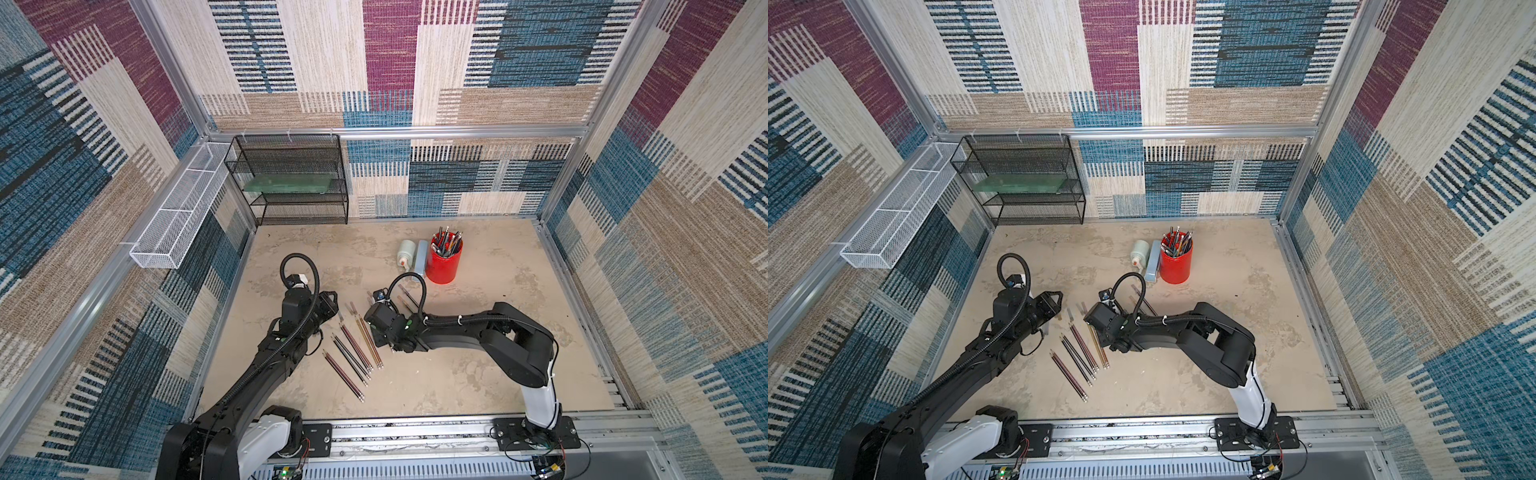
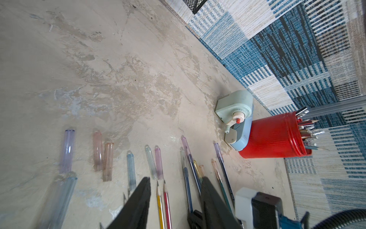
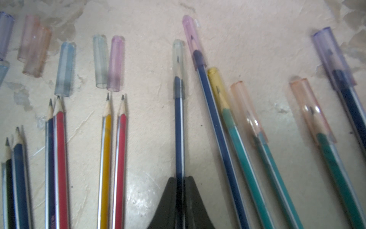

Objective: Remove the protective cover of the pencils
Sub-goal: Pick up the pencil from the center of the board, then remove the protective sleeve from the pencil.

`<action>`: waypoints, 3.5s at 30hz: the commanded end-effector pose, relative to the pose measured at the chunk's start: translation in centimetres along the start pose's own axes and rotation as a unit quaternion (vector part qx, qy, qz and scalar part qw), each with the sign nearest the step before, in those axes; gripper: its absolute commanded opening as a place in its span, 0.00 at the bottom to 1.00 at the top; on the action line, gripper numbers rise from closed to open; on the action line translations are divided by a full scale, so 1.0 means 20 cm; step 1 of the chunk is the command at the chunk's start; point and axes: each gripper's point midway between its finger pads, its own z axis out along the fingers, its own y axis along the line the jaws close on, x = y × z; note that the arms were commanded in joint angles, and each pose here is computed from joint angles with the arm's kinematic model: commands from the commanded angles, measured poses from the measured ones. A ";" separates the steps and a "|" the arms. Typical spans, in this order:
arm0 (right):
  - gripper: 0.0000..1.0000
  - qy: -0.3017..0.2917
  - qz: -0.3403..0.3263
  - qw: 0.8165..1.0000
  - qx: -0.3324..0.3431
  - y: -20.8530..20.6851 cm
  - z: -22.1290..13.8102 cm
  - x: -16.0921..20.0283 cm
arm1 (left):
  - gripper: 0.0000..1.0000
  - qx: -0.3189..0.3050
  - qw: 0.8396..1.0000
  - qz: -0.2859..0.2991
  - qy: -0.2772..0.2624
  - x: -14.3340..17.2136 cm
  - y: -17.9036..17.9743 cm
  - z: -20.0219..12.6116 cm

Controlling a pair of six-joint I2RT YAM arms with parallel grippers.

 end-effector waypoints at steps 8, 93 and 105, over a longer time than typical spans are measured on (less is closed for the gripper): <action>0.09 0.017 -0.005 1.000 -0.007 0.01 -0.03 0.02 | 0.48 0.016 0.999 -0.026 0.011 -0.01 -0.05 0.02; 0.00 -0.058 0.019 0.990 -0.131 0.21 -0.28 -0.18 | 0.07 0.101 0.970 -0.099 0.199 0.29 -0.16 0.37; 0.24 -0.040 0.012 0.990 -0.131 0.25 -0.21 -0.16 | 0.04 0.093 0.971 -0.097 0.200 0.29 -0.15 0.37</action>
